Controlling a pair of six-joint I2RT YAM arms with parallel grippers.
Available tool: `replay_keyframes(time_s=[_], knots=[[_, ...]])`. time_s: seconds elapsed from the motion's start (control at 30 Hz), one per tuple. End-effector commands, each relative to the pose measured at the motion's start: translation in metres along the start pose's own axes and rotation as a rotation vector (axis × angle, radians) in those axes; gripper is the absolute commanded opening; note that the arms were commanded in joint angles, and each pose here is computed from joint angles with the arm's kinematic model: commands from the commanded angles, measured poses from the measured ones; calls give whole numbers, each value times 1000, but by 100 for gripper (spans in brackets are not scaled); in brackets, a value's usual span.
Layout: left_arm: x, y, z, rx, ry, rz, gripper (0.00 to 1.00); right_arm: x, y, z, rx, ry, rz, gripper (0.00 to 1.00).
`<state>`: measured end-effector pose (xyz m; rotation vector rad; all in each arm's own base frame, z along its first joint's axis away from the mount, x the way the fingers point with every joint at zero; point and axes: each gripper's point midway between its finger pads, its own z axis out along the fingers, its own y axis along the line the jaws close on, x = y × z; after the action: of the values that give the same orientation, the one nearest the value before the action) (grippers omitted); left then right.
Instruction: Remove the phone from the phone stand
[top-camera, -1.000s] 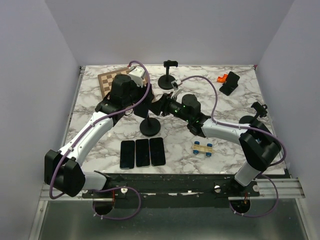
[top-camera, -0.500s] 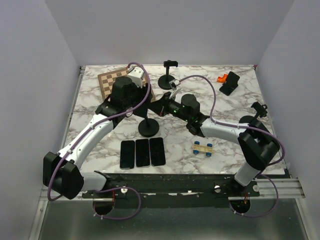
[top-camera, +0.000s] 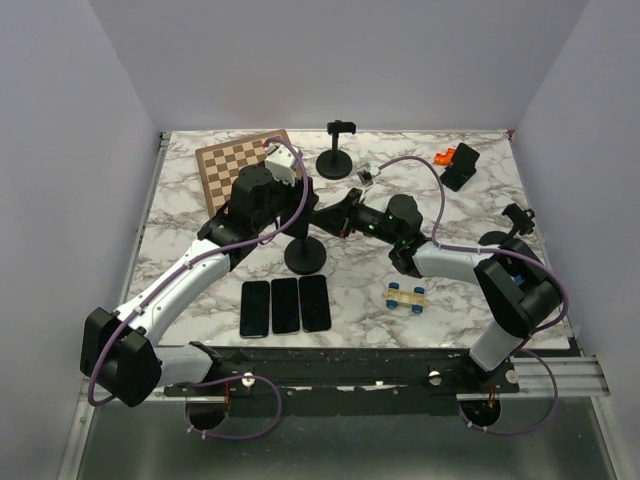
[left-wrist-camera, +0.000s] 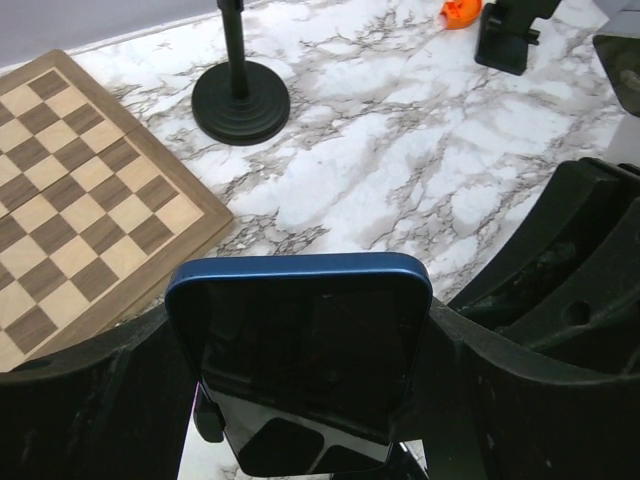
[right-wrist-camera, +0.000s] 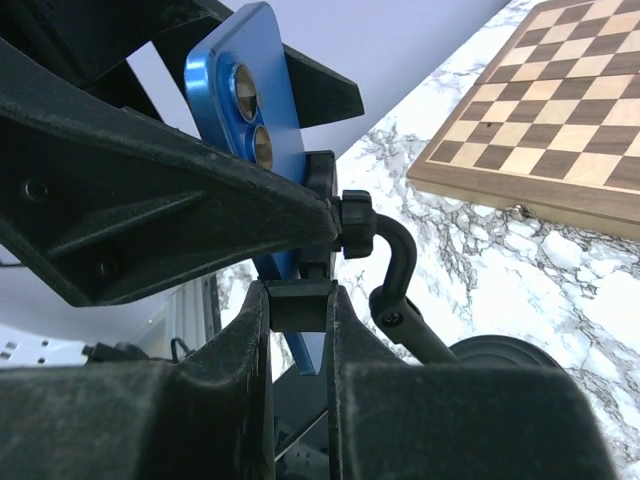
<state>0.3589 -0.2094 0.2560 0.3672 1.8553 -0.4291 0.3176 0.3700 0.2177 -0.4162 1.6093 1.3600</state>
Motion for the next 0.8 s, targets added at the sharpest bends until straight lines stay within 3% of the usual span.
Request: replay_keyframes(time_s=[0.0, 0.77], knots=[[-27, 46, -15, -139, -88, 60, 0, -6, -40, -29, 50, 6, 21, 1], [-26, 25, -20, 2, -132, 121, 0, 3, -53, -24, -109, 136, 53, 1]])
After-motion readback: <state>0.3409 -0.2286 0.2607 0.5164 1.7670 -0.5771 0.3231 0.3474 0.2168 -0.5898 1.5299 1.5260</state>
